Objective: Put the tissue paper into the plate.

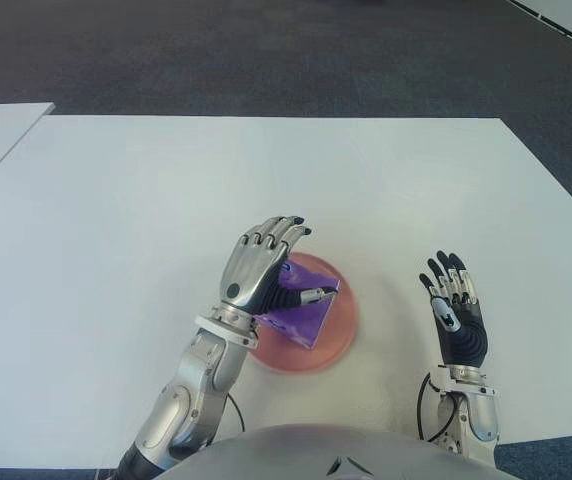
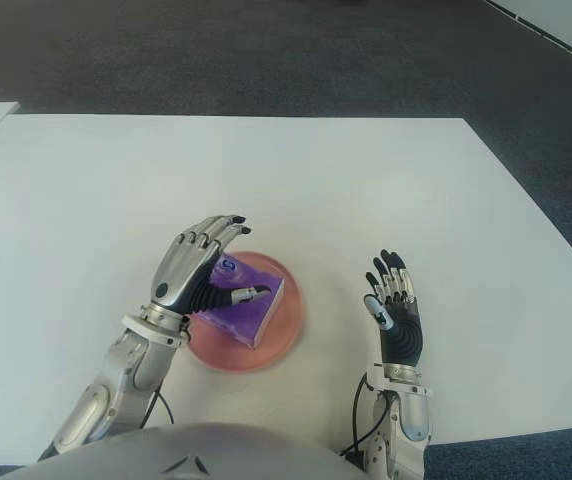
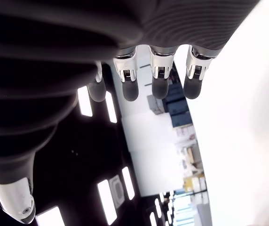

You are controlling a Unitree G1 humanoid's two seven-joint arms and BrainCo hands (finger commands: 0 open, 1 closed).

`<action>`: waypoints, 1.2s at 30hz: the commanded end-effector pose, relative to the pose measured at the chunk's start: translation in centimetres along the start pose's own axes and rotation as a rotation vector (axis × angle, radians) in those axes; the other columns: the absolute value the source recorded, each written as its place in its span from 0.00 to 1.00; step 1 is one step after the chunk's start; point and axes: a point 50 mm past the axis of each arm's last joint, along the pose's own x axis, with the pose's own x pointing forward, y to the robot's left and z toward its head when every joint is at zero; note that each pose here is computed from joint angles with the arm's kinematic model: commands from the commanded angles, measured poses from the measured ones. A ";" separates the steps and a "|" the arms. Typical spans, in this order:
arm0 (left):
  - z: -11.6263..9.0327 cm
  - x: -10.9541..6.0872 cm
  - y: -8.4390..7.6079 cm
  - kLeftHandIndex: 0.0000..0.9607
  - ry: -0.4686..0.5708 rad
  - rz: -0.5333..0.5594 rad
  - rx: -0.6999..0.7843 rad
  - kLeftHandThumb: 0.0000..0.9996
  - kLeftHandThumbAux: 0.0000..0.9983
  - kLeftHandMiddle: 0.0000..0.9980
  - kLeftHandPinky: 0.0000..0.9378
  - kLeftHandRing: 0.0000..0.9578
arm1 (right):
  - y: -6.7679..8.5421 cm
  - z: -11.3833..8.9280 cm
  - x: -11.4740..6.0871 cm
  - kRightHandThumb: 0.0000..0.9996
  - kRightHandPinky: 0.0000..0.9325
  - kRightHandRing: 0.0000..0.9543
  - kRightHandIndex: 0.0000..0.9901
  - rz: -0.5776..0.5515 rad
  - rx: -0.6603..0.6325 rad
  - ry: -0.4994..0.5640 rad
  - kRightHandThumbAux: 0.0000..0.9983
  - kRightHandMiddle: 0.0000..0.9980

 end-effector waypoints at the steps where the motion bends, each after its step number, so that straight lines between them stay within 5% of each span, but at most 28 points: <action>1: -1.1 -0.2 0.3 0.30 0.067 0.003 -0.058 0.19 0.32 0.23 0.27 0.23 | 0.1 -0.1 -0.1 0.07 0.05 0.05 0.06 0.000 0.007 0.002 0.62 0.08; 6: -5.2 0.1 1.4 0.33 0.227 0.091 -0.291 0.28 0.40 0.29 0.37 0.31 | 0.1 -0.1 -0.2 0.07 0.05 0.05 0.06 0.000 -0.005 0.000 0.62 0.08; 8: -6.0 0.3 1.9 0.35 0.308 0.139 -0.442 0.36 0.46 0.32 0.39 0.34 | 0.0 -0.1 -0.2 0.07 0.05 0.05 0.06 -0.003 -0.011 0.004 0.62 0.08; 10: -6.4 0.4 2.1 0.40 0.352 0.169 -0.537 0.56 0.60 0.36 0.41 0.37 | 0.0 -0.2 -0.2 0.08 0.06 0.05 0.06 -0.005 -0.013 0.007 0.62 0.08; 13: -6.8 0.2 2.4 0.43 0.436 0.234 -0.710 0.65 0.67 0.38 0.41 0.39 | -0.1 -0.3 -0.3 0.08 0.07 0.06 0.06 -0.011 -0.013 0.015 0.63 0.08; 24: -7.7 -3.3 0.4 0.44 0.727 0.354 -1.115 0.70 0.71 0.42 0.44 0.42 | -0.2 -0.3 -0.6 0.10 0.06 0.05 0.06 -0.013 -0.023 0.013 0.63 0.07; 36: -7.7 -7.0 -1.1 0.43 0.806 0.299 -1.200 0.69 0.71 0.42 0.44 0.42 | -0.6 -0.2 -0.6 0.10 0.06 0.05 0.06 -0.014 -0.025 0.013 0.63 0.07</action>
